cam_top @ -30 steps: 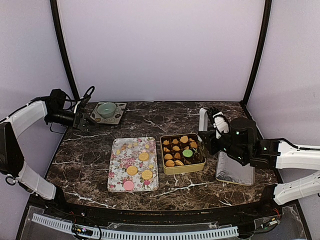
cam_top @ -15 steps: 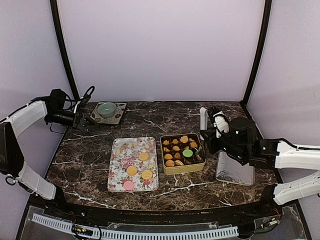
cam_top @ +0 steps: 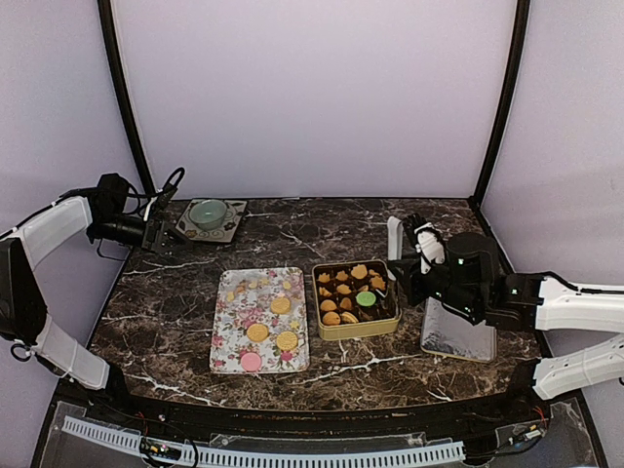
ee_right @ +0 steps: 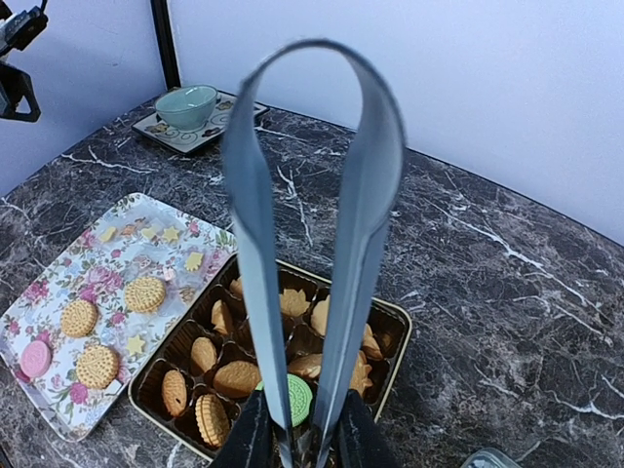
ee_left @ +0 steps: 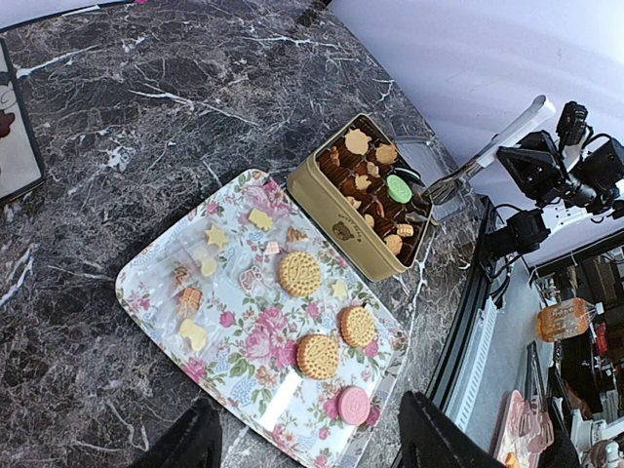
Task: Pack the cookies
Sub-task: Place the fake cookies in the empty pocket of the box, then adjust the fake cookies in the empty pocket of the box.
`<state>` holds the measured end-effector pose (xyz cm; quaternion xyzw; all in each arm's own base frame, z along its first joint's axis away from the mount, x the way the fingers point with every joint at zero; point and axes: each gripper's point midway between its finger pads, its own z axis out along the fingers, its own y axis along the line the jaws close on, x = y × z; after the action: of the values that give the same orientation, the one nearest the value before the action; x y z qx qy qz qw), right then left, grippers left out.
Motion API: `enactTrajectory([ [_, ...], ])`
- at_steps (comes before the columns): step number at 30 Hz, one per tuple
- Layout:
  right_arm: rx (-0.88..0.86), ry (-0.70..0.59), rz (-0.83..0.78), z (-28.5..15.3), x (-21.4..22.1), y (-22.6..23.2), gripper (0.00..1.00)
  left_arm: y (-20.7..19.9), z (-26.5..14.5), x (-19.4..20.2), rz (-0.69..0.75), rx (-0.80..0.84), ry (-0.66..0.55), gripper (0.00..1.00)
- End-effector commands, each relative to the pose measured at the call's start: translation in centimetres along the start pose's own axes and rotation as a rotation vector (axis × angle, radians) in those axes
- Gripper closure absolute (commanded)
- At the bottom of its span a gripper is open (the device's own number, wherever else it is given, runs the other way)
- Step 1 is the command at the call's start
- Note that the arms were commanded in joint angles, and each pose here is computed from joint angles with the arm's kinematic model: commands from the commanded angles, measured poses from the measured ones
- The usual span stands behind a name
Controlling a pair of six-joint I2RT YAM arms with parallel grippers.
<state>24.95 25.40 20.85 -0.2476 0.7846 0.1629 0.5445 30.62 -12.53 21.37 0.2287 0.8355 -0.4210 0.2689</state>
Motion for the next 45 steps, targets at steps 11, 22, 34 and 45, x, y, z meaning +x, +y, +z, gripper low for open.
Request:
enactTrajectory([
  [11,0.034,-0.178,0.037,-2.2,-6.5,-1.1,0.65,-0.9,-0.6,-0.7,0.012,0.029,-0.015,0.36],
  [22,0.076,-0.174,0.006,1.0,-6.3,-1.7,0.71,-1.0,-0.6,-0.7,0.014,0.032,-0.012,0.36],
  [34,0.088,-0.165,-0.007,2.2,-6.2,-2.4,0.83,-0.9,-0.5,-0.5,0.009,0.039,-0.008,0.36],
  [45,-0.082,-0.069,-0.233,2.6,-5.8,0.8,0.90,-0.9,-0.4,-0.4,-0.002,0.040,0.002,0.37],
])
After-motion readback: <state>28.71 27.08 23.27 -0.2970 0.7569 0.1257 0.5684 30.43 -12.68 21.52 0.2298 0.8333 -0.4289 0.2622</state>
